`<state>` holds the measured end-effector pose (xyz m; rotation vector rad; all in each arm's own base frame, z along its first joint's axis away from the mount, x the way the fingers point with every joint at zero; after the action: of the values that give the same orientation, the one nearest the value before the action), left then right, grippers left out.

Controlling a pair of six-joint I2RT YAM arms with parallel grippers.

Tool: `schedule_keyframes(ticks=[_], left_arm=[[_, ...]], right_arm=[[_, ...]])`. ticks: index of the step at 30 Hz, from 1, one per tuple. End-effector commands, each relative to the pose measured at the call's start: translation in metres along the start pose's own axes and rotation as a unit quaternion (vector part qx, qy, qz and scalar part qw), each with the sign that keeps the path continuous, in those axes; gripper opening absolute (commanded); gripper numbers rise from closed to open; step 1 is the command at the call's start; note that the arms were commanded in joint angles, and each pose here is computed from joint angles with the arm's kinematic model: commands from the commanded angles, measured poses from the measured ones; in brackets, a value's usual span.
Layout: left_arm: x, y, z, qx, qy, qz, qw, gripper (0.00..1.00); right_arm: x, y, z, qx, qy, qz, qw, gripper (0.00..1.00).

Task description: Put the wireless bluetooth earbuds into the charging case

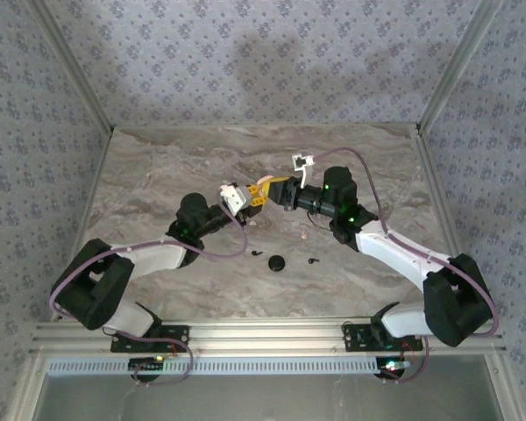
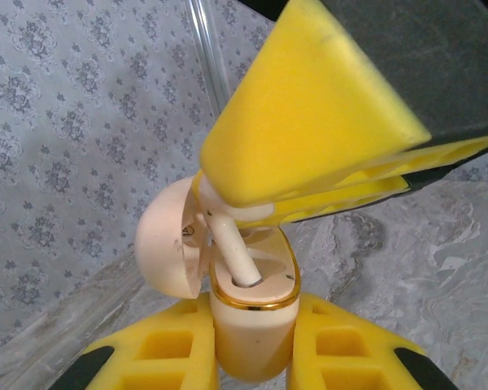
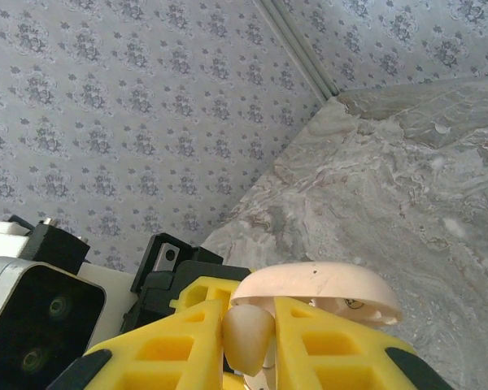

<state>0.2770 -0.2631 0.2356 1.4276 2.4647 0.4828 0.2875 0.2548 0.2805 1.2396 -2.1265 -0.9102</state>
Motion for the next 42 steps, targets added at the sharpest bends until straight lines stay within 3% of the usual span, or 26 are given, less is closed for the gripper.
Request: schedule_keyframes(ticks=[1,17,42], left_arm=[[-0.001,0.01,-0.035,-0.007,-0.081,-0.019,0.997,0.1],[-0.003,0.007,-0.043,0.011,-0.103,0.004,0.995,0.1],[-0.002,-0.006,-0.043,-0.054,-0.058,0.049,0.996,0.1]], right_arm=[[0.001,-0.011,0.016,-0.013,0.034,0.007,0.999,0.23],[0.011,-0.018,0.016,0.007,0.051,0.027,0.998,0.23],[0.011,-0.013,0.014,0.045,0.115,0.073,0.99,0.22]])
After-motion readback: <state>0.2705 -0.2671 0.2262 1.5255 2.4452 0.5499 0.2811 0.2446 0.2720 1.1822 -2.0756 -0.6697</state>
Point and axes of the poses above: each hand's point on the last joint's axis, 136 mm out from that joint toward the fingers, its own x axis back along the fingers, its own y axis along the line the jaws close on, z = x × y, the point moved 5 cm from there along x, back along the fingers, and after that the axes turned 13 degrees about -x, right-handed, at the moved point
